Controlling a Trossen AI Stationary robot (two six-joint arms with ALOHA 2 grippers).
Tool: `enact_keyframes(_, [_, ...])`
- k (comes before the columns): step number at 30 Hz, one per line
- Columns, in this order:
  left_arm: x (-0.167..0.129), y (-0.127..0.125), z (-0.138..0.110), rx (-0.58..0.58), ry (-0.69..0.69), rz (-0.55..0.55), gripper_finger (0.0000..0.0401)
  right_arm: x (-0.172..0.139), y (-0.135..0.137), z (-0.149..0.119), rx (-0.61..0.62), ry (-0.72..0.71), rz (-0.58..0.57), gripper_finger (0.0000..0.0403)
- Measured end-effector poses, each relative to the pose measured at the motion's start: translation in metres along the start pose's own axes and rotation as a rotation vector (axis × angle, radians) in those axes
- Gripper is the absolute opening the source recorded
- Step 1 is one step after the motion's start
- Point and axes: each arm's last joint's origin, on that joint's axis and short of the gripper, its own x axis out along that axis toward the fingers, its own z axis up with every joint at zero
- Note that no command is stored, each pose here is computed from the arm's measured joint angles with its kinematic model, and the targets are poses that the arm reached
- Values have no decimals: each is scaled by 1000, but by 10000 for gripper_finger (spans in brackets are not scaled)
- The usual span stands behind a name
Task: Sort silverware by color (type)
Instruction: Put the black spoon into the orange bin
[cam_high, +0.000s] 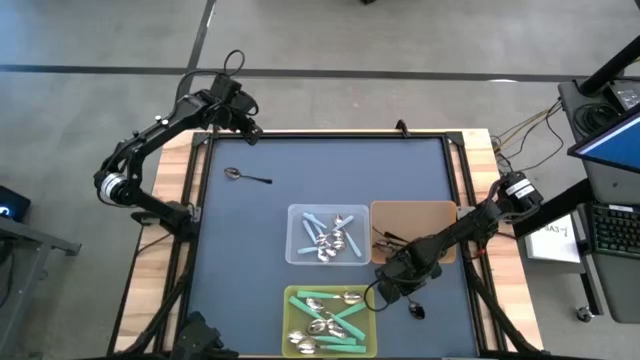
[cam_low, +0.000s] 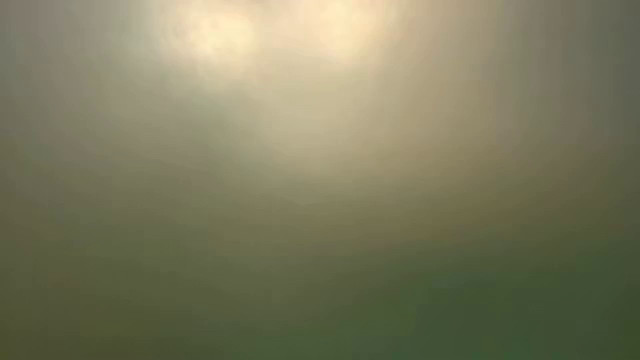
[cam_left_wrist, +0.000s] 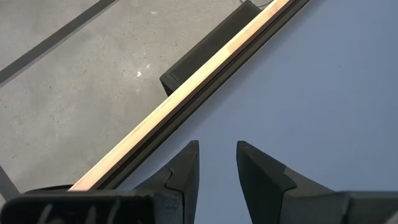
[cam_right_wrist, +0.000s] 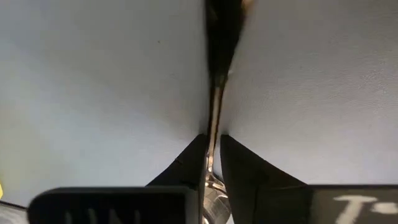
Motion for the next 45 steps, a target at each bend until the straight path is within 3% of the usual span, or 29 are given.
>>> enact_keyframes(6, [0, 0, 0, 0, 0, 0, 89, -7, 0, -3, -6, -10, 31, 12])
enact_keyframes(23, [0, 0, 0, 0, 0, 0, 89, -38, -1, -14, -52, -24, 153, 9])
enact_keyframes(31, [0, 0, 0, 4, 0, 0, 89, -73, -11, -26, -75, -125, 238, 9])
enact_keyframes(45, [0, 0, 2, 6, -19, 4, 89, -116, -65, -27, -42, -351, 43, 9])
